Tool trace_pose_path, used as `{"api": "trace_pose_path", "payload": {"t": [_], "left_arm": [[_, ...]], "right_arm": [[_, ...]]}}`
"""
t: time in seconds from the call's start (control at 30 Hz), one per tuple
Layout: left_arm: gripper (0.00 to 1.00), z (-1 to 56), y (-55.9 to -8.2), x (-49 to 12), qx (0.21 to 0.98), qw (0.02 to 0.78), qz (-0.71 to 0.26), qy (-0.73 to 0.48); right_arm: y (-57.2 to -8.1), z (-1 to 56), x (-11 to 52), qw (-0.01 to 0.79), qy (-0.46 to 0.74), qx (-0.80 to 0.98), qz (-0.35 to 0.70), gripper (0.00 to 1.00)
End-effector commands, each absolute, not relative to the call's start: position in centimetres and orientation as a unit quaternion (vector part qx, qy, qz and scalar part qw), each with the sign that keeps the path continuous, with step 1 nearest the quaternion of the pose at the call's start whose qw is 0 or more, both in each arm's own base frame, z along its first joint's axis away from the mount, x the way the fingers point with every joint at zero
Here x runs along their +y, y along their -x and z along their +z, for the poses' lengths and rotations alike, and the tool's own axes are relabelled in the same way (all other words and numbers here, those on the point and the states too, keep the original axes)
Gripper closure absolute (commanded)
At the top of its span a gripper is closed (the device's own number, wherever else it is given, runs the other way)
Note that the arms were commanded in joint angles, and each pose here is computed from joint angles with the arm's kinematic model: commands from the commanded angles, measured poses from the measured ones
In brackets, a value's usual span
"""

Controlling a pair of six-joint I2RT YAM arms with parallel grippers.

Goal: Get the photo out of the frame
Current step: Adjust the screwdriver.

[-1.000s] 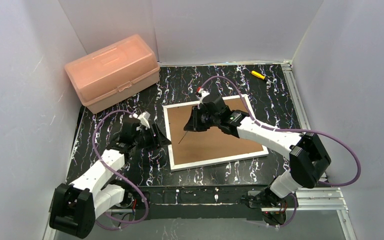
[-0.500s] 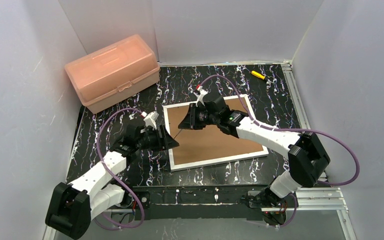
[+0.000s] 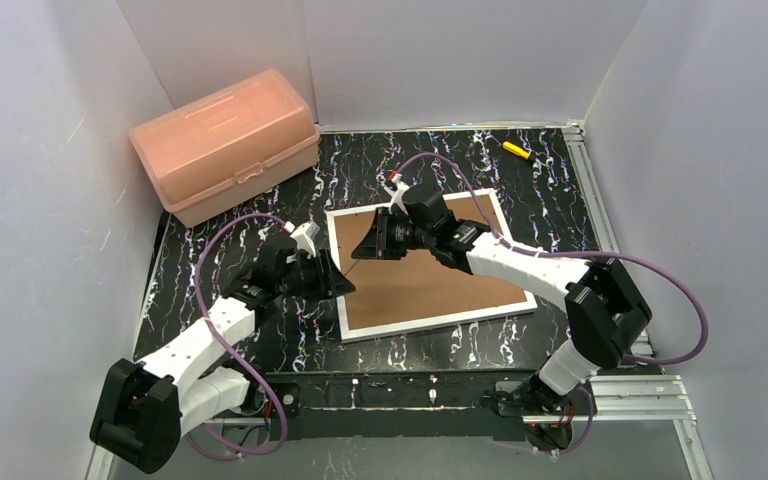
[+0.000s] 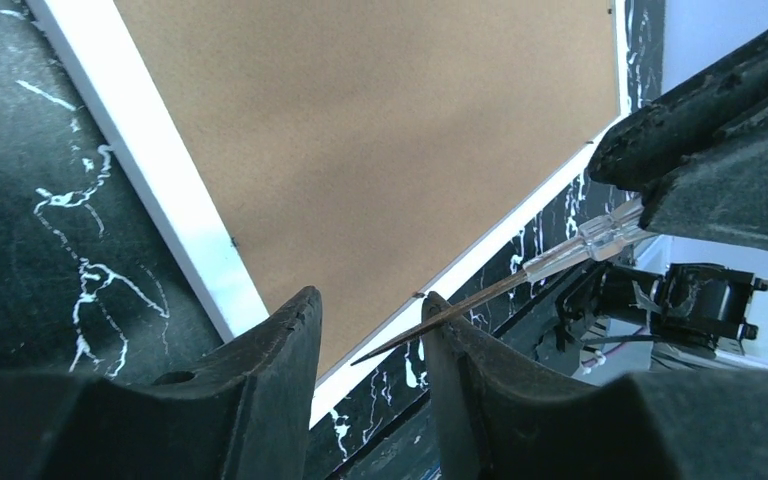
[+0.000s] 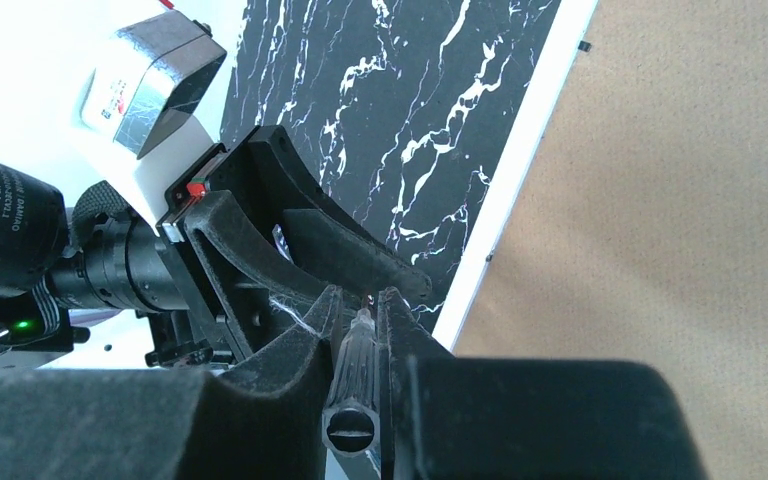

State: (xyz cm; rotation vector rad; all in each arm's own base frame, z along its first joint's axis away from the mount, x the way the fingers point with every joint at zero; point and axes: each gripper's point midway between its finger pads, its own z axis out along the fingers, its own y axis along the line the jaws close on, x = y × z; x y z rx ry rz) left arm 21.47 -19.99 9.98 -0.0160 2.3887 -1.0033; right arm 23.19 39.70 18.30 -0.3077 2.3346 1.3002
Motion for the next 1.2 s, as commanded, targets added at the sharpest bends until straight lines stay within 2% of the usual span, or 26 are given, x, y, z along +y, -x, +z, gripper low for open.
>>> {"api": "trace_pose_path", "payload": {"t": [0.0, 0.27, 0.73, 0.97, 1.17], "left_arm": [[0.62, 10.0, -22.8, -17.9, 0.901, 0.298, -0.312, 0.040], [0.64, 10.1, -23.1, -17.0, 0.908, 0.305, -0.286, 0.045], [0.65, 9.9, -24.6, -16.6, 0.909, 0.319, -0.263, 0.060], [0.65, 10.5, -25.4, -17.4, 0.906, 0.317, -0.275, 0.057], [0.65, 10.5, -25.0, -16.5, 0.908, 0.322, -0.258, 0.068]], "right_arm": [[-21.9, 18.3, 40.1, 0.193, 0.129, 0.844, 0.484, 0.99], [-19.8, 15.8, 39.2, 0.145, 0.147, 0.853, 0.479, 0.99], [-17.0, 15.2, 38.2, 0.098, 0.160, 0.847, 0.498, 0.99], [-16.7, 14.8, 38.0, 0.098, 0.167, 0.845, 0.498, 0.99], [-19.3, 14.2, 36.5, 0.145, 0.153, 0.874, 0.437, 0.99]]}}
